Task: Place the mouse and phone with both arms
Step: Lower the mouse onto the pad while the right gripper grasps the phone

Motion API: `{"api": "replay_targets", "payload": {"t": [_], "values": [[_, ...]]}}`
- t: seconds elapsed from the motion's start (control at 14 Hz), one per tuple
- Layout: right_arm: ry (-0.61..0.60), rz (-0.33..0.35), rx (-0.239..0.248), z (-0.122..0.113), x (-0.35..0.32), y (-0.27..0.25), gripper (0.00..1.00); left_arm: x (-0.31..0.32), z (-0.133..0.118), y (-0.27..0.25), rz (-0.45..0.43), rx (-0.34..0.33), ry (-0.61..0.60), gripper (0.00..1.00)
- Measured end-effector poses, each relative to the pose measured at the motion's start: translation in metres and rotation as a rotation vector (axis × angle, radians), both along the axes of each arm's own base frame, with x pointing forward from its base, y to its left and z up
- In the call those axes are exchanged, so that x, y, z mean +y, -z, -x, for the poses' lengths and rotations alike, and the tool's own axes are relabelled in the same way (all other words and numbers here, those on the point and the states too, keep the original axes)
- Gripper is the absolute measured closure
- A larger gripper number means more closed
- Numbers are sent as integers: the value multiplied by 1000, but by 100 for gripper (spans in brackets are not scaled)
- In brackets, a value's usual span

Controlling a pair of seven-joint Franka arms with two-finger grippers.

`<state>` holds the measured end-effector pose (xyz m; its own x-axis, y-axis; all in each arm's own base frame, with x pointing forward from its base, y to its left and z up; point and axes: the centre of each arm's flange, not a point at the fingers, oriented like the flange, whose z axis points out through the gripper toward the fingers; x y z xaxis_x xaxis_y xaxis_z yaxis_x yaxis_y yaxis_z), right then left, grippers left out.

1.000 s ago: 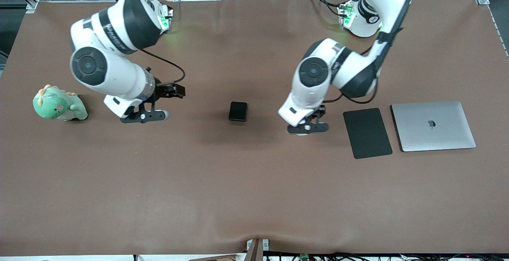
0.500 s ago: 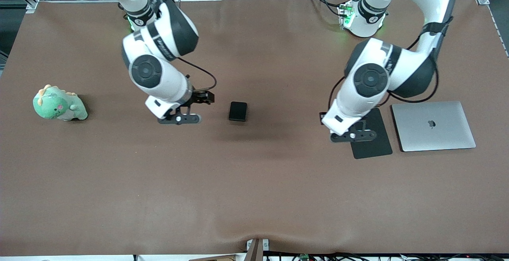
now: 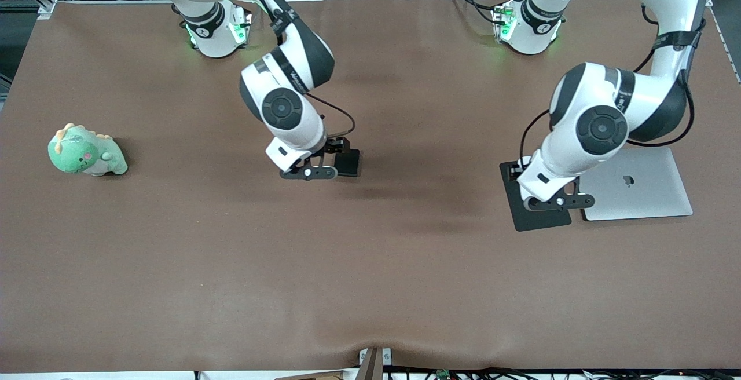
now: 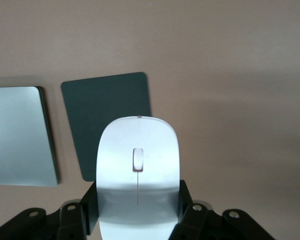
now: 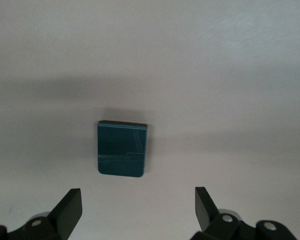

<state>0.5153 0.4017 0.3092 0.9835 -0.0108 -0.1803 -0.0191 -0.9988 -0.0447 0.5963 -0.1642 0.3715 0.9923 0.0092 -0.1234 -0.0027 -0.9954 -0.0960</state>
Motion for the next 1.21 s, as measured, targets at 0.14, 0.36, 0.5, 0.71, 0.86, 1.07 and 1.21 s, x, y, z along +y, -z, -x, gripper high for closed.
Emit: {"api": "replay_targets", "payload": {"t": [0.14,0.36,0.5,0.71,0.86,1.07,1.21], "values": [[-5,9,8,6,9,17,0,29,-1,22,15,-12,6,38],[4,14,3,2,7,31,0,44,7,54,32,-36,14,38],[35,9,-17,-3,7,45,0,45,15,74,45,-60,18,38],[62,12,-24,-3,10,74,0,59,23,109,65,-93,0,38],[77,18,-23,0,14,88,0,62,26,128,72,-88,-6,38],[112,24,-24,3,19,97,0,63,27,139,73,-77,-12,38],[131,25,-28,5,21,102,0,67,26,142,74,-80,-22,38]]}}
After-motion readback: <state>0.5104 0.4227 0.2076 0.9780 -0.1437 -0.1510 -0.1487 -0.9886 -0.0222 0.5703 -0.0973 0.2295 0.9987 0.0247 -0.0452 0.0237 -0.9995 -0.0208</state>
